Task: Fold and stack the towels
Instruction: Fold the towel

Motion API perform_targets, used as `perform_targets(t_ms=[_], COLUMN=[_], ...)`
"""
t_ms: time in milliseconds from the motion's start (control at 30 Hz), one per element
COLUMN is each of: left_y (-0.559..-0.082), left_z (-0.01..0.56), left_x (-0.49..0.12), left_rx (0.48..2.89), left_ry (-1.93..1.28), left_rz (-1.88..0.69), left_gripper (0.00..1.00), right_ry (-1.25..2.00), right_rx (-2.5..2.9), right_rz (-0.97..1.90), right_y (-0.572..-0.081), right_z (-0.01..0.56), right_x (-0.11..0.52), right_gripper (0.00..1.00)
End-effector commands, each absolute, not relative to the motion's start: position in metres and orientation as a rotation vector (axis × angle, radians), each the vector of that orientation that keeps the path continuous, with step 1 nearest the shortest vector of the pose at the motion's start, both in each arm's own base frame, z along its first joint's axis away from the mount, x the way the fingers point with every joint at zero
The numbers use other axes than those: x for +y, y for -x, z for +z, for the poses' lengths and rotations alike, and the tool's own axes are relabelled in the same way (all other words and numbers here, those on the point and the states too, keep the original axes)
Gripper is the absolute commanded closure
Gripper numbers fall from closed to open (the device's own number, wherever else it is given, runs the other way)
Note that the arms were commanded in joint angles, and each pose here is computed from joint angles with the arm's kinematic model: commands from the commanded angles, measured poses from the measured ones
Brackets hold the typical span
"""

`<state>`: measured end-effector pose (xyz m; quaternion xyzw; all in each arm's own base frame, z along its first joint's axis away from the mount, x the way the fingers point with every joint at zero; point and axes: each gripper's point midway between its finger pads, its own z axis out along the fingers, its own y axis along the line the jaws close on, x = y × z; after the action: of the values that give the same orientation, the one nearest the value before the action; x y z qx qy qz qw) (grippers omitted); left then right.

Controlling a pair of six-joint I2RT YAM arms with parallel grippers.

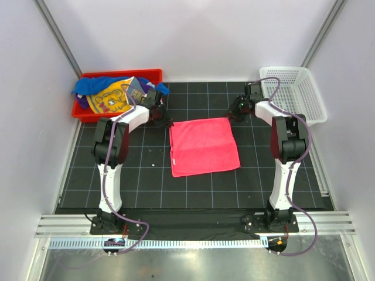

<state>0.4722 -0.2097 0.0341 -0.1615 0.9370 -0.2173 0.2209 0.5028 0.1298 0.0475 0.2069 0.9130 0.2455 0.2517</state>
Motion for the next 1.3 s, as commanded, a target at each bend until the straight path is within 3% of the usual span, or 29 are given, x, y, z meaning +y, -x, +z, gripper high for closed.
perform_targets(t_ms=[0, 300, 1267], left_y=[-0.478, -0.482, -0.496], left_z=[0.047, 0.051, 0.047], left_x=[-0.207, -0.209, -0.206], left_rx=[2.544, 2.522, 2.495], left_ry=[0.433, 0.429, 0.454], left_rz=[-0.592, -0.597, -0.564], left_gripper=[0.78, 0.64, 0.71], right_ry=[-0.534, -0.538, -0.574], right_rx=[2.454, 2.461, 2.480], right_rz=[0.692, 0.688, 0.649], right_y=[-0.510, -0.512, -0.518], right_z=[0.054, 0.048, 0.030], right_x=[0.135, 0.135, 0.132], right_gripper=[0.60, 0.59, 0.59])
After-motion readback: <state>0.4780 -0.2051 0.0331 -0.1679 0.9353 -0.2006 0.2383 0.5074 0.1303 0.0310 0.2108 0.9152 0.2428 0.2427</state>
